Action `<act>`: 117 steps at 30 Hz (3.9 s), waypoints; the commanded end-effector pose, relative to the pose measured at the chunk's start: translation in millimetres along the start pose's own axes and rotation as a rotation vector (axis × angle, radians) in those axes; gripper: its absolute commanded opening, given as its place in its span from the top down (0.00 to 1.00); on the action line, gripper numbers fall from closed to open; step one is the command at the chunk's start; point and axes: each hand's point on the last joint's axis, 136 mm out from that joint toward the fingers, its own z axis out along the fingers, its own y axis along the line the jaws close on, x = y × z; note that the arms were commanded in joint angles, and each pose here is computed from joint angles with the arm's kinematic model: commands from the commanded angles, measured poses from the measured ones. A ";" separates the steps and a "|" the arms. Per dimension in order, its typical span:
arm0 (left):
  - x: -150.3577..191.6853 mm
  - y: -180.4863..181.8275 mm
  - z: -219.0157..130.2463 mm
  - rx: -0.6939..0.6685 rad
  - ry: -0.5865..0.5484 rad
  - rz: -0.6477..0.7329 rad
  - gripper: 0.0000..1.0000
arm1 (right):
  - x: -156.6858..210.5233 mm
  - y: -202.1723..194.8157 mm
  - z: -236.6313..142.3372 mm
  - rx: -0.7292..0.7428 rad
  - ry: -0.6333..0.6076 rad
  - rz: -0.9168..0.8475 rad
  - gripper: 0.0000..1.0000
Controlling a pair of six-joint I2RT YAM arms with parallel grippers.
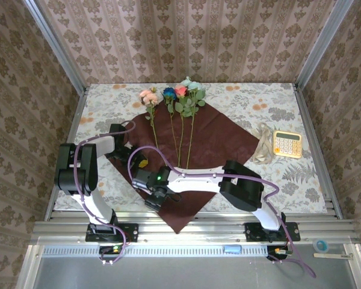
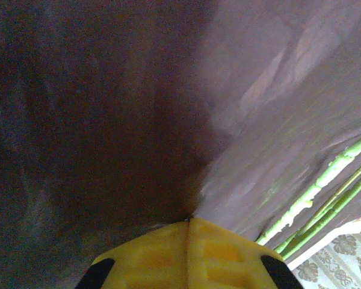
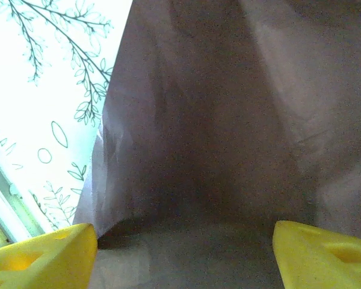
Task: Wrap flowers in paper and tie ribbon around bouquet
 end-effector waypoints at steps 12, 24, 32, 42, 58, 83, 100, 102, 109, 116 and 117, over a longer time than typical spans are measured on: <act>-7.5 11.4 7.5 -0.030 0.001 -0.007 1.00 | 13.6 -16.1 23.7 0.042 0.091 0.082 0.65; -9.9 -14.6 -40.2 -0.010 -0.112 0.010 0.71 | -8.4 7.1 -14.5 -0.512 0.072 0.223 0.86; 37.0 27.4 -69.5 -0.079 -0.173 -0.250 0.51 | -10.7 2.3 -14.4 -0.732 0.113 0.319 0.86; 100.2 61.5 -67.1 -0.081 -0.156 -0.537 0.39 | -10.0 -6.0 -7.7 -0.794 0.135 0.372 0.85; 110.2 53.4 -17.6 0.024 -0.121 -0.694 0.42 | -9.9 -11.9 -5.6 -0.832 0.134 0.404 0.84; 96.6 29.8 -10.2 0.055 -0.101 -0.716 0.99 | -9.3 -80.6 -77.6 -0.657 -0.098 0.371 0.36; 75.5 20.4 -10.5 0.059 -0.077 -0.759 0.97 | 86.6 -176.7 -119.9 -0.212 -0.625 0.188 0.27; 75.1 20.3 -10.4 0.057 -0.076 -0.758 0.97 | 89.3 -173.0 -130.6 -0.211 -0.708 0.154 0.15; 75.6 19.9 -10.3 0.055 -0.072 -0.752 0.98 | 93.9 -136.0 -117.4 -0.302 -0.658 0.069 0.14; 77.4 22.7 -10.1 0.050 -0.073 -0.750 0.98 | 66.9 -119.3 -96.4 -0.395 -0.599 0.092 0.21; 77.6 22.9 -10.3 0.051 -0.073 -0.751 0.98 | 61.9 -118.7 -93.5 -0.401 -0.592 0.093 0.27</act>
